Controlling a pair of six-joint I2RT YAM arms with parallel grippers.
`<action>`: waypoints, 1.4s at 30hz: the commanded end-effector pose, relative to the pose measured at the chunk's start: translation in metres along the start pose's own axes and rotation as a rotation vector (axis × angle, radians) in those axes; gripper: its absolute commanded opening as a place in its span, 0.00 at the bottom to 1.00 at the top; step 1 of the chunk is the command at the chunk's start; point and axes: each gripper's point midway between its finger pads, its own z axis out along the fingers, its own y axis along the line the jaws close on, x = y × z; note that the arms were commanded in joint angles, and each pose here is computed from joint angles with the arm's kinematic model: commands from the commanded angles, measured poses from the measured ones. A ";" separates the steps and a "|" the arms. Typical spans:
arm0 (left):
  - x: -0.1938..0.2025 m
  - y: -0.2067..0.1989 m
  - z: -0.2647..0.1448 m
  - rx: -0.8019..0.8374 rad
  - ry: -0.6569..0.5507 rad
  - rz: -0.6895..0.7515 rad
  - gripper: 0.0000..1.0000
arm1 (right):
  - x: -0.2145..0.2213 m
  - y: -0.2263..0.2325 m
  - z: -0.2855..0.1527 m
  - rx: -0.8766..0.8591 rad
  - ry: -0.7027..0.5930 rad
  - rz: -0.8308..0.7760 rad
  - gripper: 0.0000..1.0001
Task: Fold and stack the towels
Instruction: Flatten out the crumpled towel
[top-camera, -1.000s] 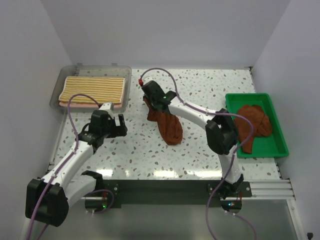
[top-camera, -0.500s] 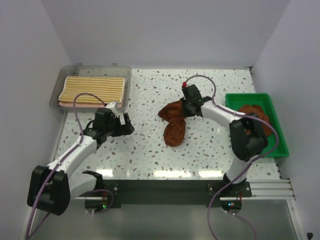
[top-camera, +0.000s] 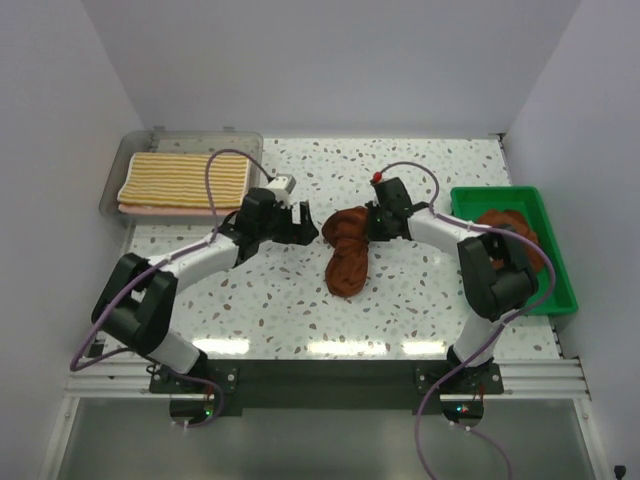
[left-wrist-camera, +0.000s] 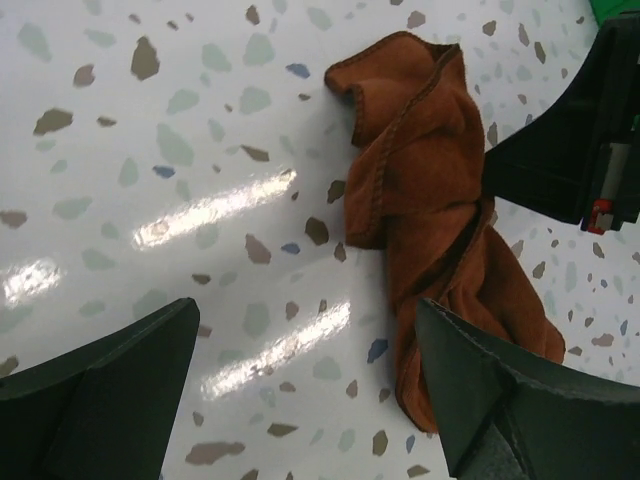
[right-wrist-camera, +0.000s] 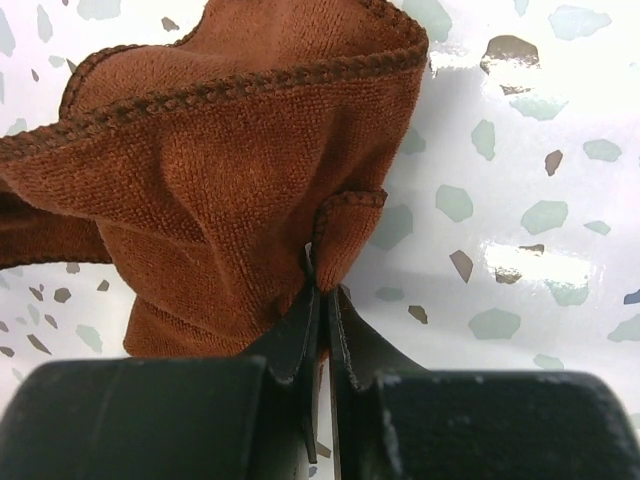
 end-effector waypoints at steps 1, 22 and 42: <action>-0.042 -0.034 0.021 0.099 -0.129 0.133 0.94 | 0.000 0.005 0.005 -0.046 -0.002 0.023 0.03; -0.044 -0.051 0.073 0.083 -0.104 0.199 0.00 | -0.005 -0.010 -0.014 0.014 -0.035 0.049 0.05; 0.072 0.060 -0.053 -0.488 0.340 0.016 0.00 | 0.096 -0.098 -0.139 0.365 0.056 0.202 0.14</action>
